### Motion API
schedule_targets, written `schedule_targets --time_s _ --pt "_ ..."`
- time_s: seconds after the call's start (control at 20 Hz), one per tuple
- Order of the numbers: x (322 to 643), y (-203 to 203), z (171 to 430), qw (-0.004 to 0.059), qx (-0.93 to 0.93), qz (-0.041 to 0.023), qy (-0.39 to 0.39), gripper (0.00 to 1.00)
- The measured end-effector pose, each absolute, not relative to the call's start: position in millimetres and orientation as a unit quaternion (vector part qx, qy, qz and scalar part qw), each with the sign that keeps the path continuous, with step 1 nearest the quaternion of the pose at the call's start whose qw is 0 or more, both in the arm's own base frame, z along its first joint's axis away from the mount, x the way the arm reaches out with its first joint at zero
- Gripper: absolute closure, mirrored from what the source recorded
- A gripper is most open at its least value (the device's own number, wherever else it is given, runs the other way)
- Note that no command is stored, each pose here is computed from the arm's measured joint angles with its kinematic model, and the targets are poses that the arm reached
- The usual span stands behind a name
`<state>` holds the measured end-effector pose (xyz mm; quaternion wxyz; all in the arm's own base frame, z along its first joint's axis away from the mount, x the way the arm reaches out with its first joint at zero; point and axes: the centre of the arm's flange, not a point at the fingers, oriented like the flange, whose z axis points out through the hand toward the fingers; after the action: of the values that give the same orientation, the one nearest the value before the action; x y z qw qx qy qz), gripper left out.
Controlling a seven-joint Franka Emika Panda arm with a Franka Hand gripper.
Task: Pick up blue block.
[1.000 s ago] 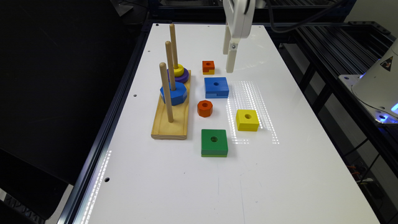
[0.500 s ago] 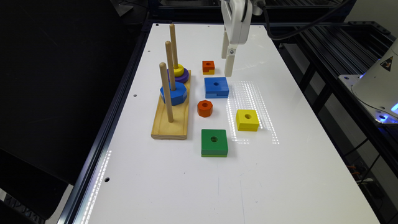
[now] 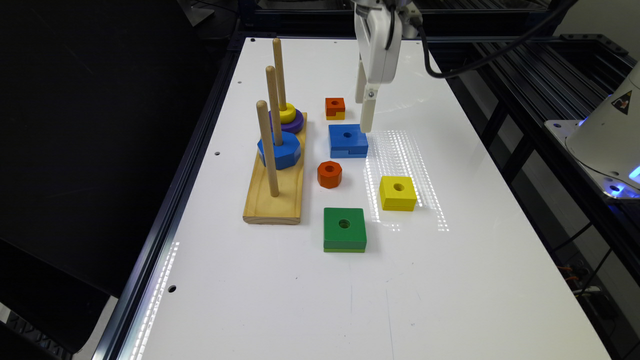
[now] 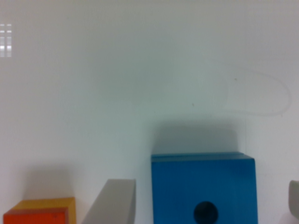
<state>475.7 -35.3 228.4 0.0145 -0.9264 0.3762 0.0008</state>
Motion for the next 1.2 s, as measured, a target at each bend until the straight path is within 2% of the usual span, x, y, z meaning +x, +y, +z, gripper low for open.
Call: schedule_targets --time_s 0.2,0.45,0.7,0.9,1.05,1.2 --pt "479 -38 214 0.0159 -0.926 -0.0012 0.376 0.0" --pt "484 -38 216 0.0167 -0.927 -0.005 0.375 0.0" --pt "491 -33 219 0.0203 -0.927 -0.0098 0.373 0.0" --pt "495 -29 217 0.0218 -0.928 -0.009 0.373 0.0" --pt "493 -29 202 0.0244 -0.928 -0.0023 0.373 0.0" --pt "497 -30 188 0.027 -0.928 -0.0001 0.372 0.0"
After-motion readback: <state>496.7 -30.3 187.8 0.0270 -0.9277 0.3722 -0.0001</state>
